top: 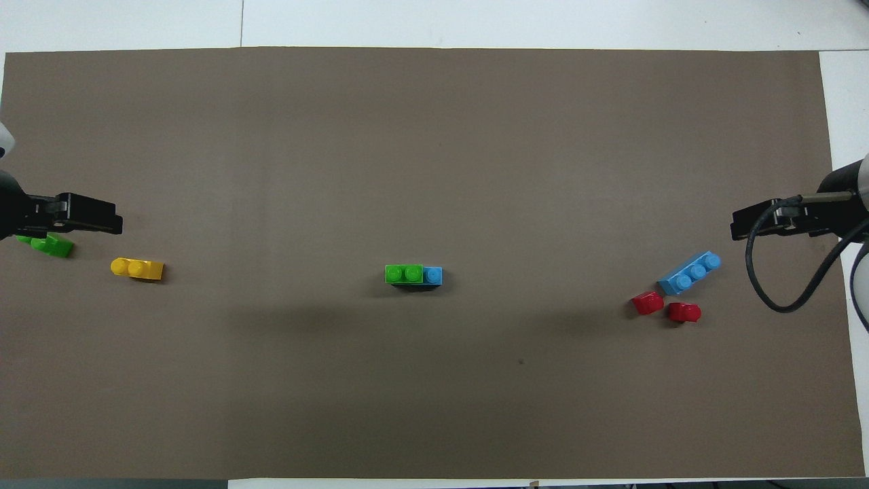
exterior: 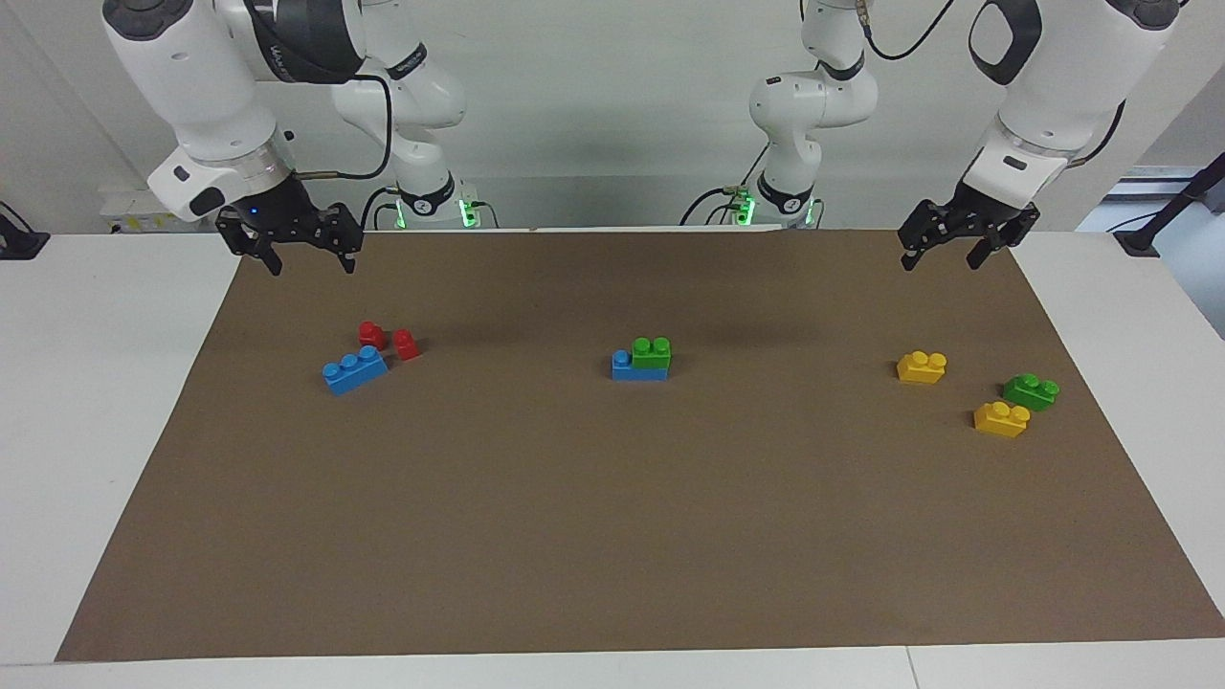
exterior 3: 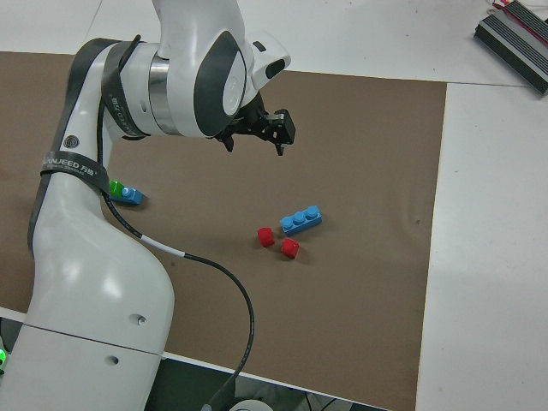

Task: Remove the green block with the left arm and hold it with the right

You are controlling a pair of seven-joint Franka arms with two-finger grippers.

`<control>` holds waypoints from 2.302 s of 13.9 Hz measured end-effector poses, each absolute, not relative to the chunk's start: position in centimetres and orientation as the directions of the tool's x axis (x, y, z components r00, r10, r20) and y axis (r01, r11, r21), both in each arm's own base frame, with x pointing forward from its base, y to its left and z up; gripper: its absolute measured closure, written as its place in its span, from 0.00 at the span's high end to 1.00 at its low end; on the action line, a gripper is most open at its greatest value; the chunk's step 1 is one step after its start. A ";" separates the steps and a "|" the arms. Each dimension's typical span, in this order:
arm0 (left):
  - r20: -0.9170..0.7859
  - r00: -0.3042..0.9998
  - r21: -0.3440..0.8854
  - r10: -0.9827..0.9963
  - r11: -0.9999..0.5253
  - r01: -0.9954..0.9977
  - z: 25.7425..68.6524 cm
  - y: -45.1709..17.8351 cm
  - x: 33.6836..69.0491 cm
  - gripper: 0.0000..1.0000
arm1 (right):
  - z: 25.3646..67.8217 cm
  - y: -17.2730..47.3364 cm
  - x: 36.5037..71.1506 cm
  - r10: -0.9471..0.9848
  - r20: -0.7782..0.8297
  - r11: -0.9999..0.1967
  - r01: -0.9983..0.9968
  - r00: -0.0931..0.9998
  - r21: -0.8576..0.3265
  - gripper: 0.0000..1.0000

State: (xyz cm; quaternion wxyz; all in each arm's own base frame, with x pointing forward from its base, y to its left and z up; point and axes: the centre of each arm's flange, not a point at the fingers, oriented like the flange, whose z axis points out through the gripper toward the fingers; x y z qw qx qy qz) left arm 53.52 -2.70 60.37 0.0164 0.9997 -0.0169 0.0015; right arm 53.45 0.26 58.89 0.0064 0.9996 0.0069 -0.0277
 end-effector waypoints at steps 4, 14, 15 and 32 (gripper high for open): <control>0.004 0.999 0.033 -0.034 -0.999 -0.034 60.4 -2.7 53.5 1.00 | 58.9 0.3 53.4 0.014 -0.055 -1.000 0.014 0.998 0.012 1.00; -0.012 0.970 0.063 0.242 -0.968 0.242 60.4 -5.3 53.4 1.00 | 55.6 6.4 53.2 -0.497 -0.148 -0.858 -0.510 0.855 -0.068 1.00; -0.013 0.955 0.064 0.296 -0.953 0.296 60.4 -6.3 53.3 1.00 | 55.0 7.8 53.2 -0.580 -0.165 -0.800 -0.596 0.798 -0.071 1.00; -0.074 0.218 0.052 0.973 -0.215 0.975 49.5 -27.4 46.0 1.00 | 37.1 27.5 50.8 -0.885 -0.466 -0.012 -1.000 0.024 -0.029 1.00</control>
